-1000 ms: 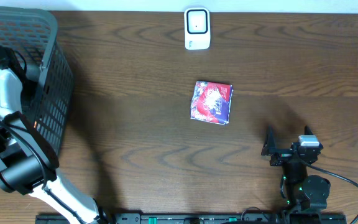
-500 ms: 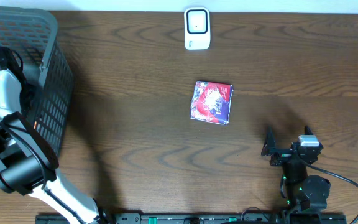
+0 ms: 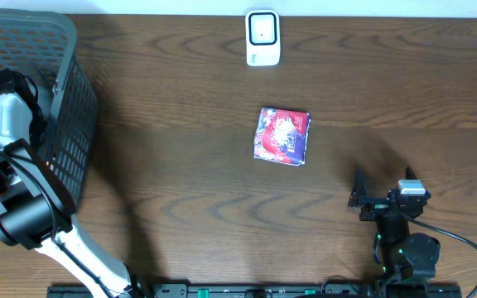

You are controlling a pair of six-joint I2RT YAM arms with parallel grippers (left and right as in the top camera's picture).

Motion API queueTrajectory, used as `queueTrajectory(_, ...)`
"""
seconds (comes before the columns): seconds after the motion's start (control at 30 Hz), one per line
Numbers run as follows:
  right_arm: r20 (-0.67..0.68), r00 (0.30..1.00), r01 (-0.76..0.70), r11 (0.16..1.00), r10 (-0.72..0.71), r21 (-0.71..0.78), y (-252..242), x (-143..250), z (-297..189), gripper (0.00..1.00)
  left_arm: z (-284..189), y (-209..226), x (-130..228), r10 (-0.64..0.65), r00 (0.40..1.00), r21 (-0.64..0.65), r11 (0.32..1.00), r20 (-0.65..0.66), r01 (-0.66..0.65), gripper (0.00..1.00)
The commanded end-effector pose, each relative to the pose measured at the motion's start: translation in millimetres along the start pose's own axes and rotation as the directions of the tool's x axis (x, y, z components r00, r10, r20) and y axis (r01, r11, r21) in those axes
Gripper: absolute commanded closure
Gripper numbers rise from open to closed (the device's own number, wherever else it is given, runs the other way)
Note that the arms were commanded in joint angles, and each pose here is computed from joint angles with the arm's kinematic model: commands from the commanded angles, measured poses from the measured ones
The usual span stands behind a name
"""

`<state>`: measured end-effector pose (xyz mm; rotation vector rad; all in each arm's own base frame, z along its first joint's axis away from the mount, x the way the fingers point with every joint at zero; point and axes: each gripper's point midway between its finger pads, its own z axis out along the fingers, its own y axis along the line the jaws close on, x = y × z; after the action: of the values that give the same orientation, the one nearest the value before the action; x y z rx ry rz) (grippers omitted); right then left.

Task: Scan the item barcode
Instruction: 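Grasp the orange Kleenex tissue pack in the basket with the left gripper, then lift the Kleenex pack and carry it toward the scanner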

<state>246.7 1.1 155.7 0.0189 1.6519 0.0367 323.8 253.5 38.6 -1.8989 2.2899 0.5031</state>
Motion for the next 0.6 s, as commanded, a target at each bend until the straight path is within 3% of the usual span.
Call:
queueTrajectory(0.0, -0.002, 1.0, -0.007, 1.0, 0.007, 0.003, -0.9, 0.9, -0.1, 0.01, -9.1, -6.6, 12.8, 0.028, 0.996, 0.068, 0.997, -0.082, -0.022, 0.93)
queueTrajectory(0.17, -0.002, 1.0, -0.007, 1.0, 0.007, 0.003, -0.9, 0.9, -0.1, 0.01, -103.3, -4.6, -24.7, -0.05, 0.996, 0.28, 0.96, 0.074, 0.027, 0.93)
queueTrajectory(0.3, -0.002, 1.0, -0.007, 1.0, 0.007, 0.003, -0.9, 0.9, -0.1, 0.01, -203.5, 15.7, -49.8, -0.18, 0.955, 0.491, 0.87, 0.237, 0.042, 0.93)
queueTrajectory(0.4, -0.002, 1.0, -0.007, 1.0, 0.007, 0.003, -0.9, 0.9, -0.1, 0.01, -297.8, 30.8, -39.0, -0.235, 0.917, 0.69, 0.722, 0.322, -0.057, 0.93)
queueTrajectory(0.47, -0.002, 1.0, -0.007, 1.0, 0.007, 0.003, -0.9, 0.9, -0.1, 0.01, -337.2, 30.1, -21.1, -0.204, 0.911, 0.76, 0.63, 0.358, -0.158, 0.93)
queueTrajectory(0.57, -0.001, 1.0, -0.007, 1.0, 0.007, 0.003, -0.9, 0.8, -0.1, 0.01, -398.4, 19.7, 33.7, -0.086, 0.898, 0.829, 0.431, 0.432, -0.357, 0.93)
